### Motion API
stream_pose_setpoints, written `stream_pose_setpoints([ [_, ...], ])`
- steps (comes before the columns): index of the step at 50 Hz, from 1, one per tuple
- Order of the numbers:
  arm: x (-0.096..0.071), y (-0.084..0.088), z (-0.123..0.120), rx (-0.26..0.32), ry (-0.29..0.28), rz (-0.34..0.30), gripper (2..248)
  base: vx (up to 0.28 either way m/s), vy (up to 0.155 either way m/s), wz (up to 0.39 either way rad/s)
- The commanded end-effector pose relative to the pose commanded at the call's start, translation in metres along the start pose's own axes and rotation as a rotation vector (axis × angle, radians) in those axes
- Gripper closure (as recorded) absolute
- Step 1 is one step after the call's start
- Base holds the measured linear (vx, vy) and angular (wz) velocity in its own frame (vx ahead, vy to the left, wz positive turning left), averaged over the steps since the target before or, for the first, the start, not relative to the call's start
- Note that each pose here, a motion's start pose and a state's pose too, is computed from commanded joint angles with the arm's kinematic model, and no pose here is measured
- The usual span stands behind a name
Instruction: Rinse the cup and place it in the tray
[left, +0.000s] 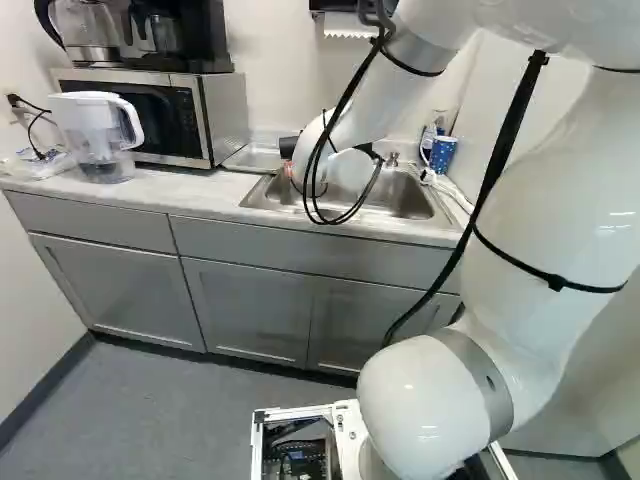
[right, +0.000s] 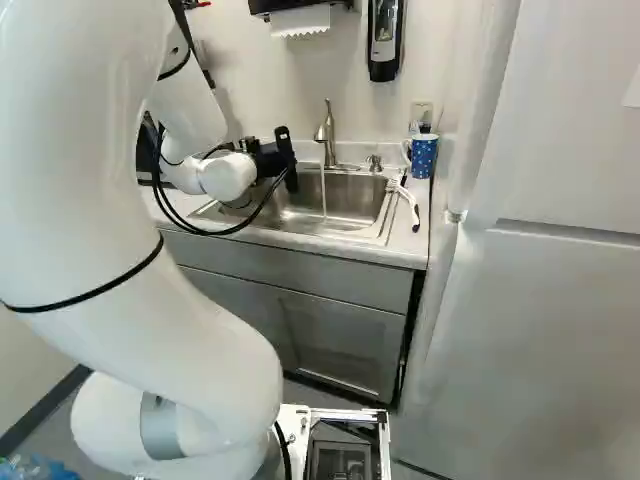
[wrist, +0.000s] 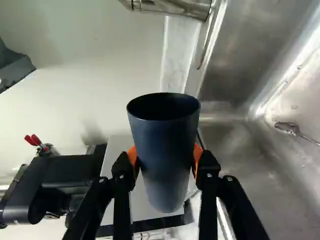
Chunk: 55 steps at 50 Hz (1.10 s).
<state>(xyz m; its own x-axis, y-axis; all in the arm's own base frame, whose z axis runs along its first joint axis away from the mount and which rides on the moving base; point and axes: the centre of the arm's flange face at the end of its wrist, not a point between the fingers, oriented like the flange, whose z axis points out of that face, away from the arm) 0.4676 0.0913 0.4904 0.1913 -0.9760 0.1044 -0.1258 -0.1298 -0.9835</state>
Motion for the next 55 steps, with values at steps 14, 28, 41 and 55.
stream_pose_setpoints([
  [14, 0.0000, 0.0000, 0.0000, 0.000, 0.000, -0.147, 127, 0.000, 0.000, 0.000],
  [28, 0.0000, 0.0000, 0.0000, 0.000, 0.000, -0.294, 127, 0.000, 0.000, 0.000],
  [41, 0.0000, 0.0000, 0.0000, 0.000, 0.000, -0.431, 127, 0.000, 0.000, 0.000],
  [55, 0.0000, 0.0000, 0.0000, 0.000, 0.000, -0.578, 127, 0.000, 0.000, 0.000],
])
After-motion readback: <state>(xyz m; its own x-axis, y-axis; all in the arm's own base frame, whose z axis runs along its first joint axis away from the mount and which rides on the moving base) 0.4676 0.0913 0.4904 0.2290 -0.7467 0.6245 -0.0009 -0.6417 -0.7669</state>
